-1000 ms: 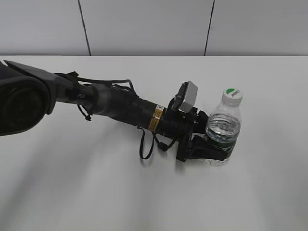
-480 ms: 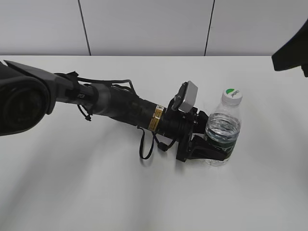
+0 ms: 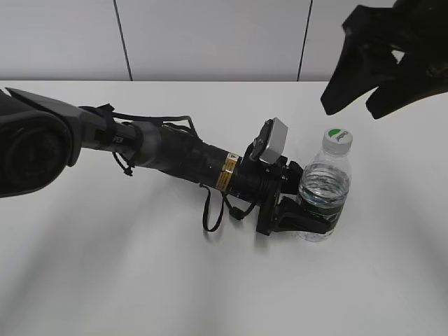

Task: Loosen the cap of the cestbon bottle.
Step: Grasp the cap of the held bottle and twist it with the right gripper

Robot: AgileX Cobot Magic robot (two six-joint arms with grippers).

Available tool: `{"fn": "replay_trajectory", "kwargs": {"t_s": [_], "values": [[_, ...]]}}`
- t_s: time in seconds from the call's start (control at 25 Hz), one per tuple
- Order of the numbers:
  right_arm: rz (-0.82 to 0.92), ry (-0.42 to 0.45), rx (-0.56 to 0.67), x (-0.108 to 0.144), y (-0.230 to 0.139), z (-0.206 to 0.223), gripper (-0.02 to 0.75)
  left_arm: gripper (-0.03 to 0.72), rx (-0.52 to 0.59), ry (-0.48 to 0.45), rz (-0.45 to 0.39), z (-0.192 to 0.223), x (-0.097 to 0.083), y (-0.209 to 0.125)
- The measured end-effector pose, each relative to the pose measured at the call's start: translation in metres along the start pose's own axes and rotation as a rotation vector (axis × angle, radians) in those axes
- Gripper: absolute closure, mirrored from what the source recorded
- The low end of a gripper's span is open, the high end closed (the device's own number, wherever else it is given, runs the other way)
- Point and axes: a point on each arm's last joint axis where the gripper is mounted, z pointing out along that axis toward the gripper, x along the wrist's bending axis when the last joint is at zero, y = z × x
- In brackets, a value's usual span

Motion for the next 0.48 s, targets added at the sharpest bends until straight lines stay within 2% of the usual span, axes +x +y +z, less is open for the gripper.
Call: {"fn": "replay_trajectory", "kwargs": {"t_s": [0.28,0.48], "values": [[-0.008,-0.119,0.042,-0.003,0.029,0.024,0.216,0.181,0.0,-0.001,0.001,0.0,0.0,0.0],[-0.088,-0.132,0.059,-0.006,0.031,0.027,0.216,0.181,0.0,-0.001,0.001,0.0,0.0,0.0]]}}
